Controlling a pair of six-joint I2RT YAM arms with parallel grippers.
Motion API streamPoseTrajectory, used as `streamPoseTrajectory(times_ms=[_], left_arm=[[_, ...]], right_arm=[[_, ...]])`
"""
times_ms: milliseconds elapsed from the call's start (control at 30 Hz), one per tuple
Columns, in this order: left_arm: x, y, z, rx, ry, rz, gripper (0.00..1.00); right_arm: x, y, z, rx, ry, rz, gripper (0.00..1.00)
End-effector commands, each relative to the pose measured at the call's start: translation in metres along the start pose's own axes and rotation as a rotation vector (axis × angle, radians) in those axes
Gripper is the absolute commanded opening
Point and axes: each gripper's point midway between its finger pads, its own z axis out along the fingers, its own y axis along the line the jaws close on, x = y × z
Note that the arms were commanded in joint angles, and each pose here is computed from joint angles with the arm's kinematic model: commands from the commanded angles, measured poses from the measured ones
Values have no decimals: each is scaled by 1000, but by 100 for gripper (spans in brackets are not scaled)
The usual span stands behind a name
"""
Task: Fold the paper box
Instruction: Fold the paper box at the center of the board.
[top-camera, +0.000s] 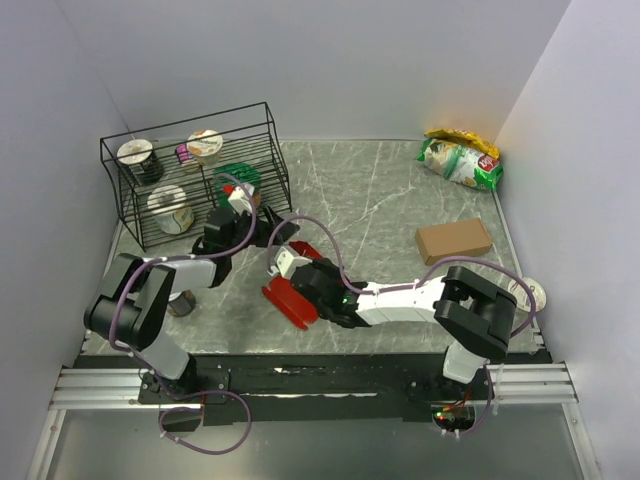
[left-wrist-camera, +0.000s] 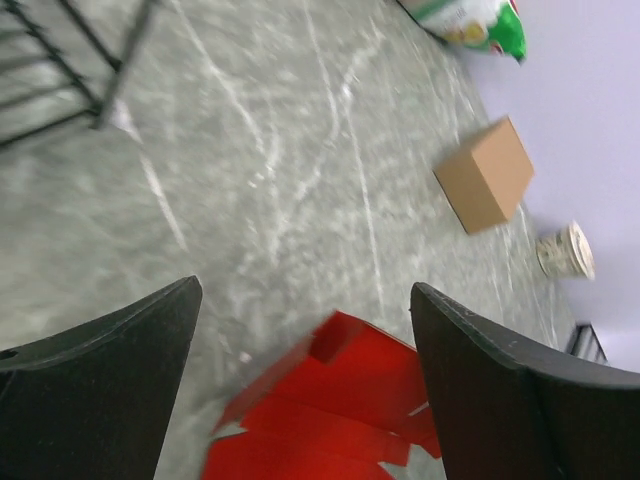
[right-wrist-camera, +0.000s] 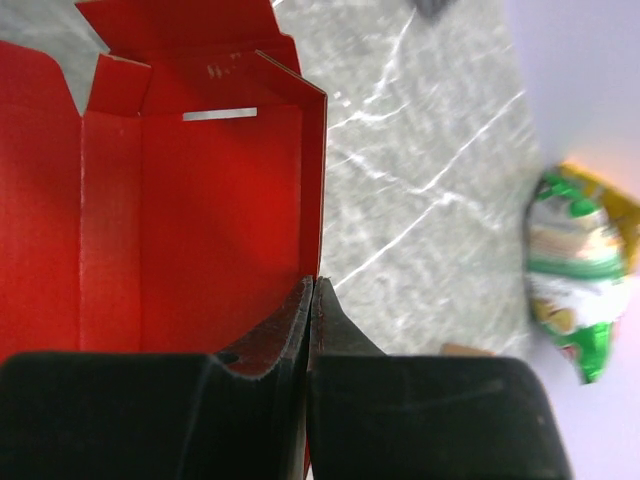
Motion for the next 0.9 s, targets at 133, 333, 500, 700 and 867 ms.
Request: streamPoseTrajectory(times_ms=[133, 333, 500, 700, 867], left_arm=[[-33, 14, 1, 8, -100, -13, 87], [-26, 26, 0, -14, -100, 7, 84], [-22, 43, 2, -46, -99, -14, 80], [-12, 67, 2, -125, -82, -18, 78], [2, 75, 7, -122, -32, 11, 79]], right_arm=[[-16, -20, 4, 96, -72, -167, 0], [-20, -22, 7, 111, -88, -242, 0], [-18, -17, 10, 105, -88, -265, 0], [-10, -7, 12, 104, -77, -292, 0], [-8, -5, 10, 77, -76, -258, 0]])
